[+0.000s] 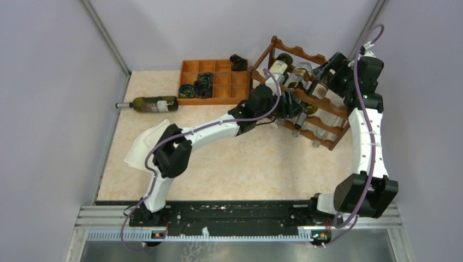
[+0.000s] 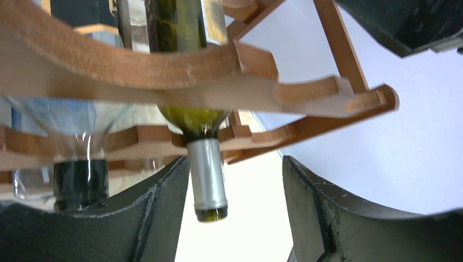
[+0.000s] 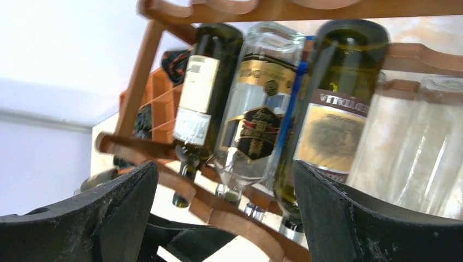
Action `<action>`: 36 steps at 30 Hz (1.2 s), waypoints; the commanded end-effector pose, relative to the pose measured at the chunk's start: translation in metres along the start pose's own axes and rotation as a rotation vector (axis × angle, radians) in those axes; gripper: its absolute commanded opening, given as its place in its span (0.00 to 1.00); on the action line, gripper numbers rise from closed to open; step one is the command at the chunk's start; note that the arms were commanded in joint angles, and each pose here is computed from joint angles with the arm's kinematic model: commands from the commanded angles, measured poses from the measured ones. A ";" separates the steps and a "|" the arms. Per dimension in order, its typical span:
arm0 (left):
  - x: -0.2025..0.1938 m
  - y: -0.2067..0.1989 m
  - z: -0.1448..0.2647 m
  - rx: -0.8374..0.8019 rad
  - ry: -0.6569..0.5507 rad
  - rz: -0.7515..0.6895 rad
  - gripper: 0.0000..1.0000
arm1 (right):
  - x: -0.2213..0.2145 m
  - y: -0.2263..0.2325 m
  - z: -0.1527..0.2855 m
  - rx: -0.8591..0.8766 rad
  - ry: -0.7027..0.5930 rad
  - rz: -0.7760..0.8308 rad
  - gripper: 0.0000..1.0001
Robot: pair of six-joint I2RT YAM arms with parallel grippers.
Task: Put the wine bottle on the wine rack
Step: Place the wine bottle in the wine rack.
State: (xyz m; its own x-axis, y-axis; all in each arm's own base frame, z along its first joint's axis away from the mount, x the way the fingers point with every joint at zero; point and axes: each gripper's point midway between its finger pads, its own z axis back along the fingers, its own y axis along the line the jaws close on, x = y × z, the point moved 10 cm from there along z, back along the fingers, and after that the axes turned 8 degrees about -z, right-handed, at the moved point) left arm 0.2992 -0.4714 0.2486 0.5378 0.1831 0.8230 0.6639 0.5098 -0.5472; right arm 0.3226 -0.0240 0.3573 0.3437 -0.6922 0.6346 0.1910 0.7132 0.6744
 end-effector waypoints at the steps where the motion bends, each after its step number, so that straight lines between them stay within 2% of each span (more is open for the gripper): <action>1: 0.022 -0.022 0.033 -0.110 -0.060 -0.085 0.68 | 0.007 0.026 0.033 0.243 -0.074 0.147 0.91; 6: 0.021 -0.029 0.070 -0.214 -0.081 -0.214 0.66 | -0.008 0.030 0.053 0.373 -0.083 0.193 0.90; 8: 0.016 -0.027 0.087 -0.237 -0.080 -0.259 0.62 | -0.016 0.032 0.063 0.420 -0.097 0.212 0.90; 12: -0.008 -0.015 0.120 -0.243 -0.049 -0.273 0.42 | -0.035 0.039 0.080 0.496 -0.109 0.269 0.90; 15: -0.035 -0.006 0.138 -0.294 0.003 -0.233 0.26 | -0.050 0.036 0.088 0.510 -0.121 0.283 0.90; 18: -0.060 0.001 0.140 -0.356 0.070 -0.162 0.11 | -0.060 0.028 0.094 0.498 -0.142 0.271 0.90; 20: -0.073 0.005 0.131 -0.382 0.111 -0.114 0.05 | -0.066 0.022 0.094 0.482 -0.145 0.262 0.90; 25: -0.089 0.008 0.100 -0.382 0.158 -0.097 0.03 | -0.071 0.016 0.093 0.443 -0.154 0.258 0.90; 36: -0.098 0.017 0.035 -0.219 0.198 -0.092 0.03 | -0.066 0.008 0.096 0.291 -0.228 0.248 0.93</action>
State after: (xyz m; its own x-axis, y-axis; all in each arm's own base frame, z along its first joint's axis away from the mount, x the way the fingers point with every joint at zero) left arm 0.2287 -0.4362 0.1632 0.5521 -0.0421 0.8327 0.8096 0.2656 -0.5234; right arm 0.2179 0.0203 0.3408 0.2164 -0.5499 0.8067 -0.1651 0.7938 0.5854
